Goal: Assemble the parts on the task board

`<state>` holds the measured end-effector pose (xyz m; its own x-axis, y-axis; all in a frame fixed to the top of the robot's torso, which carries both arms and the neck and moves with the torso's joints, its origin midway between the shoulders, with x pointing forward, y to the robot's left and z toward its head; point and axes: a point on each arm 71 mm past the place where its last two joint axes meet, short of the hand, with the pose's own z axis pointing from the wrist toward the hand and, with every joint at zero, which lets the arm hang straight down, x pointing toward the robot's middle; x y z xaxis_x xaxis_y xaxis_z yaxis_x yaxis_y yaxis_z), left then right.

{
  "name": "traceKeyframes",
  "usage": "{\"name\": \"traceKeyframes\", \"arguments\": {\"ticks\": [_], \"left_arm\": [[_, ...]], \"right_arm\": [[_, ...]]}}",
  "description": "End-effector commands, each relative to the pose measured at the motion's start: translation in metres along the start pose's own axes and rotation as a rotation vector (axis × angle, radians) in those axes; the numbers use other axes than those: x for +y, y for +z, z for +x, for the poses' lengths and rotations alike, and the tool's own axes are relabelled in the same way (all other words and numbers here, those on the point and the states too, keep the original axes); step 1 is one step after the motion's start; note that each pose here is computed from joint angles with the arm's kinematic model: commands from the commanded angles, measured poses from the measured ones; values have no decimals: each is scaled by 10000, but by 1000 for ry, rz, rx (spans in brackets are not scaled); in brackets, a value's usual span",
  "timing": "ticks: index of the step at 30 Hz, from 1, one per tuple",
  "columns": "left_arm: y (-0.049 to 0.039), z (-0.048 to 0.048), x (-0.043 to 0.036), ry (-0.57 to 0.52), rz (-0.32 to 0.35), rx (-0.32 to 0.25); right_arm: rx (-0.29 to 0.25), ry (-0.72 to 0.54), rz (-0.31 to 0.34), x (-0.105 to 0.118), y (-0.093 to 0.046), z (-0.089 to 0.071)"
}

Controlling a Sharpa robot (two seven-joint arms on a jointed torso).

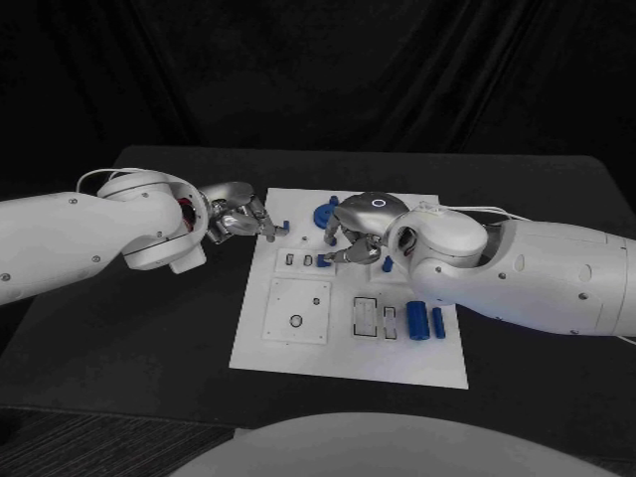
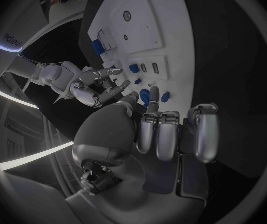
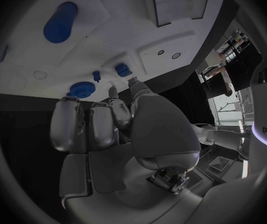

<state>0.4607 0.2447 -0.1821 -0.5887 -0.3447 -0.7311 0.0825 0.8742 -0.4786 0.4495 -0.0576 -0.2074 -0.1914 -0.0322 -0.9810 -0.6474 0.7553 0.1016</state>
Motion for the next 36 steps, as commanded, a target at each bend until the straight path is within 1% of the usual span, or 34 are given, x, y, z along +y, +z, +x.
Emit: {"name": "traceKeyframes", "arguments": {"ticks": [1, 23, 36], "left_arm": [[-6, -2, -16, -12, 7, 12], [23, 2, -49, -9, 18, 13], [49, 0, -70, -7, 28, 13]], "right_arm": [[15, -17, 18, 1, 7, 43], [56, -12, 14, 27, 43, 195], [64, -5, 5, 46, 70, 267]]}}
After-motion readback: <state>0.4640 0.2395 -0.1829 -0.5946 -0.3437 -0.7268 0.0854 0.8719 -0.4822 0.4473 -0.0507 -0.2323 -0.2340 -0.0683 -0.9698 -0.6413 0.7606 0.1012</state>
